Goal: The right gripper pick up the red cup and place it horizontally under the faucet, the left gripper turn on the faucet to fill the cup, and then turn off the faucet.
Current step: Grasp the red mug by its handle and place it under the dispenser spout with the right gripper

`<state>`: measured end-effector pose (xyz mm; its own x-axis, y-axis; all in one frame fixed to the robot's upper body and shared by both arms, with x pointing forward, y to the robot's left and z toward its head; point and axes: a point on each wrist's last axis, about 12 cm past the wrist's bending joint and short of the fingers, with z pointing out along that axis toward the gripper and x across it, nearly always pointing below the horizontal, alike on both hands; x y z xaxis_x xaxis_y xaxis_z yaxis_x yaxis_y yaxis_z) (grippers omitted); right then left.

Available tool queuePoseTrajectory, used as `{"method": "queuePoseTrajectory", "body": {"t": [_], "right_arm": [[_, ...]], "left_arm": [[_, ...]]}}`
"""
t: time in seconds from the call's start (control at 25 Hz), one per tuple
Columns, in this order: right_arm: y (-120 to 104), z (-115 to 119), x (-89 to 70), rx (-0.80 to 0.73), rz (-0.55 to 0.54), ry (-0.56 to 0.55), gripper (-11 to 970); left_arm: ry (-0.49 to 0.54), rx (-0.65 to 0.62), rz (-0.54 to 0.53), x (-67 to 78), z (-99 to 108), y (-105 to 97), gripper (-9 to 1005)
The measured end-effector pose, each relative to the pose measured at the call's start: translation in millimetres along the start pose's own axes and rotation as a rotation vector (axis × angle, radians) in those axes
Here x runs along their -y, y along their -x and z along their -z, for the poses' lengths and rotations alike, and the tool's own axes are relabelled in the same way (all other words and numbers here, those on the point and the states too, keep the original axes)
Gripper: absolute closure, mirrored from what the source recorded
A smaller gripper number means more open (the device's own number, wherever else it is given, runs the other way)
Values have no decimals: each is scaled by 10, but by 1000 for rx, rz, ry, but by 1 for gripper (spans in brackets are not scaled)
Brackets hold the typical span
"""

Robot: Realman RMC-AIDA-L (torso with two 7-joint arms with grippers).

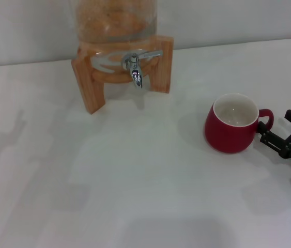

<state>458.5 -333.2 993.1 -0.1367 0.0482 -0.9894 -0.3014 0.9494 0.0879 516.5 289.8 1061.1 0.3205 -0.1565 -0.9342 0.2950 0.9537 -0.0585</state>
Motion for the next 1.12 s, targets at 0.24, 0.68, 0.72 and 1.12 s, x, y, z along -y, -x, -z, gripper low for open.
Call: {"method": "queuePoseTrajectory", "body": {"t": [0.24,0.68,0.72,1.12], "right_arm": [[4,-3,6,2,0,-4,87],[13,-30,18,2,2,-12,86],[17,-36,18,3,2,-12,86],[42,-119,25,-3,12,-8,88]], "left_arm": [[0,0,-1,0,0,0,164],[-1,1,-1,2,-7,1,164],[-1,1,-1,2,-6,1,164],[-7,-1,-1,11,-6,-2,163]]}}
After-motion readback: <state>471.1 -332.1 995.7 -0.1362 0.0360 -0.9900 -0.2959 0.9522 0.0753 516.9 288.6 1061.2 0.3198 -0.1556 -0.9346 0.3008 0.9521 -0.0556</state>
